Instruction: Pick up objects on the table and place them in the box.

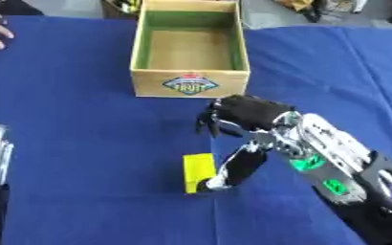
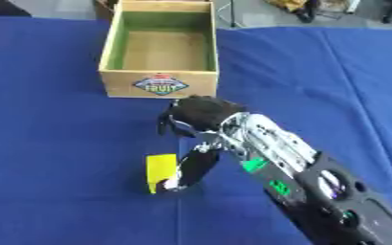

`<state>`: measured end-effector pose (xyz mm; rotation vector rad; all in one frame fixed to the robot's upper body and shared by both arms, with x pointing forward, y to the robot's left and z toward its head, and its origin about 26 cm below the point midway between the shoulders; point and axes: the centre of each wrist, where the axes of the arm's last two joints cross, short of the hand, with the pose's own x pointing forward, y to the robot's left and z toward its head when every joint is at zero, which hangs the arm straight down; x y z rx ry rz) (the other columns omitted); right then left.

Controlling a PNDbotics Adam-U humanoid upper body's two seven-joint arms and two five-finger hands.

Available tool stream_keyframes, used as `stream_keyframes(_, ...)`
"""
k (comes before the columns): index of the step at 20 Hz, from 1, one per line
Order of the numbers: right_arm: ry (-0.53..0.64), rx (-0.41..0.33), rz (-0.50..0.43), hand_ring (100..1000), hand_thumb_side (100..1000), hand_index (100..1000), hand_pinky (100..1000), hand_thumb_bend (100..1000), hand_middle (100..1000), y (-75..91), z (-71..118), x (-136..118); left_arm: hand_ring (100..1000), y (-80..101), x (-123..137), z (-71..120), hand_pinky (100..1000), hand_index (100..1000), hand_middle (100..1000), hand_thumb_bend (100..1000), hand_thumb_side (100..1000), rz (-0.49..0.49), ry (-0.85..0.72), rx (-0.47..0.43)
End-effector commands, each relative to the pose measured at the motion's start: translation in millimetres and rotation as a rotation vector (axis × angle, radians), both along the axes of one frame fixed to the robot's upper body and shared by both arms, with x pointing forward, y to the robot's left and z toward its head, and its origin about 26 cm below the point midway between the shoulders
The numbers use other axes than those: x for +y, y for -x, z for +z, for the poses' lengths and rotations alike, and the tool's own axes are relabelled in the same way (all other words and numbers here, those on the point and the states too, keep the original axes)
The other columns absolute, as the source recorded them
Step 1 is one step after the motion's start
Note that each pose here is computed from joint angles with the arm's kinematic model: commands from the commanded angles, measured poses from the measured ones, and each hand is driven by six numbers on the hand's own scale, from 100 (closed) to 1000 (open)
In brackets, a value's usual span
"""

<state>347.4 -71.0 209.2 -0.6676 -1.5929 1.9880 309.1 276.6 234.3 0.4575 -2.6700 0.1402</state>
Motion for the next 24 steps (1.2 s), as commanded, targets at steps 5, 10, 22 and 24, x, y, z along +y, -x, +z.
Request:
stream_keyframes(5,0.02,0.024,-0.003,824,446,748,770,661,507,-4.5,-9.9,2,530,2.5,-3,7.5,451,766,565,398,1000,-0.015,-0.006,-0.029)
stream_keyframes(10,0.026,0.032,0.004,821,382,742,762,682,500,-3.9,-10.7,1,530,2.5,-3,7.3,451,766,564,394,1000,-0.016,-0.007,-0.025)
stream_keyframes(22,-0.037,-0.01,-0.005,749,374,636,692,672,421,-4.1,-17.1,2,529,2.2,-4,6.9,451,760,561,384,1000,-0.024,-0.006,-0.02)
stream_keyframes(24,-0.044,-0.01,-0.011,739,381,626,683,671,413,-6.5,-20.8,2,528,2.1,-5,7.0,450,758,561,383,1000,-0.025,-0.005,-0.02)
